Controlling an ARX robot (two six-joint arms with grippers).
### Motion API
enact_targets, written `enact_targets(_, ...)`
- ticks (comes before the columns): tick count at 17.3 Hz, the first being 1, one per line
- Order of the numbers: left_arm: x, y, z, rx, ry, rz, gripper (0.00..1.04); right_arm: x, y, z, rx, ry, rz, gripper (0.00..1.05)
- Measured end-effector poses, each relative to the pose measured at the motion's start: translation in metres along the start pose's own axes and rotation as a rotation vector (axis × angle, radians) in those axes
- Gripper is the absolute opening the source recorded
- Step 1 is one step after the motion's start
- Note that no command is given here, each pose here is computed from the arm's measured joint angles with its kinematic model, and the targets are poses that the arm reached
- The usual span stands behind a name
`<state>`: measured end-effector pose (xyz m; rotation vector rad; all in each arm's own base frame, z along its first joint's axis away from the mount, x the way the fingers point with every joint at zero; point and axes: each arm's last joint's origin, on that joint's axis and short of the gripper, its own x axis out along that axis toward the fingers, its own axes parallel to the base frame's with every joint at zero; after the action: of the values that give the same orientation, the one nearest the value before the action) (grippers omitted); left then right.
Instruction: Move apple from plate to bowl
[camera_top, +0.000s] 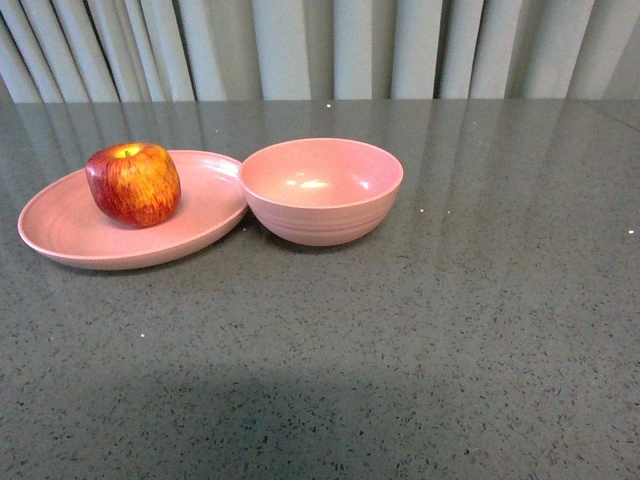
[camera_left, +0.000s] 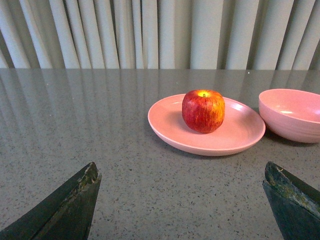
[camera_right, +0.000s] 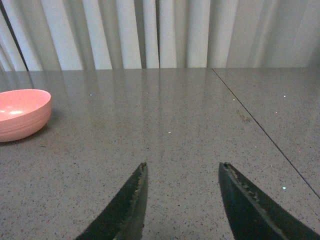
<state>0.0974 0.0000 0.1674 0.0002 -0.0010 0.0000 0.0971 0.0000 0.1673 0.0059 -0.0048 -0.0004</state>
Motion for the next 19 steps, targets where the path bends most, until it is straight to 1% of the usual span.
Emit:
enact_targets(1, 0.0000, 0.0000, 0.0000, 0.000, 0.000, 0.000, 0.98, 0.0000, 0.0000, 0.0000, 0.000, 0.000, 0.000, 0.56)
enact_targets(2, 0.0000, 0.0000, 0.0000, 0.000, 0.000, 0.000, 0.98, 0.0000, 0.0000, 0.0000, 0.000, 0.000, 0.000, 0.69)
enact_targets(5, 0.0000, 0.0000, 0.0000, 0.000, 0.000, 0.000, 0.98, 0.0000, 0.0000, 0.0000, 0.000, 0.000, 0.000, 0.98)
enact_targets(6, 0.0000, 0.0000, 0.0001, 0.000, 0.000, 0.000, 0.98, 0.0000, 0.0000, 0.0000, 0.000, 0.000, 0.000, 1.00)
enact_targets(8, 0.0000, 0.0000, 0.0001, 0.000, 0.000, 0.000, 0.98, 0.0000, 0.0000, 0.0000, 0.000, 0.000, 0.000, 0.97)
enact_targets(19, 0.0000, 0.0000, 0.0000, 0.000, 0.001, 0.000, 0.98, 0.0000, 0.0000, 0.0000, 0.000, 0.000, 0.000, 0.98)
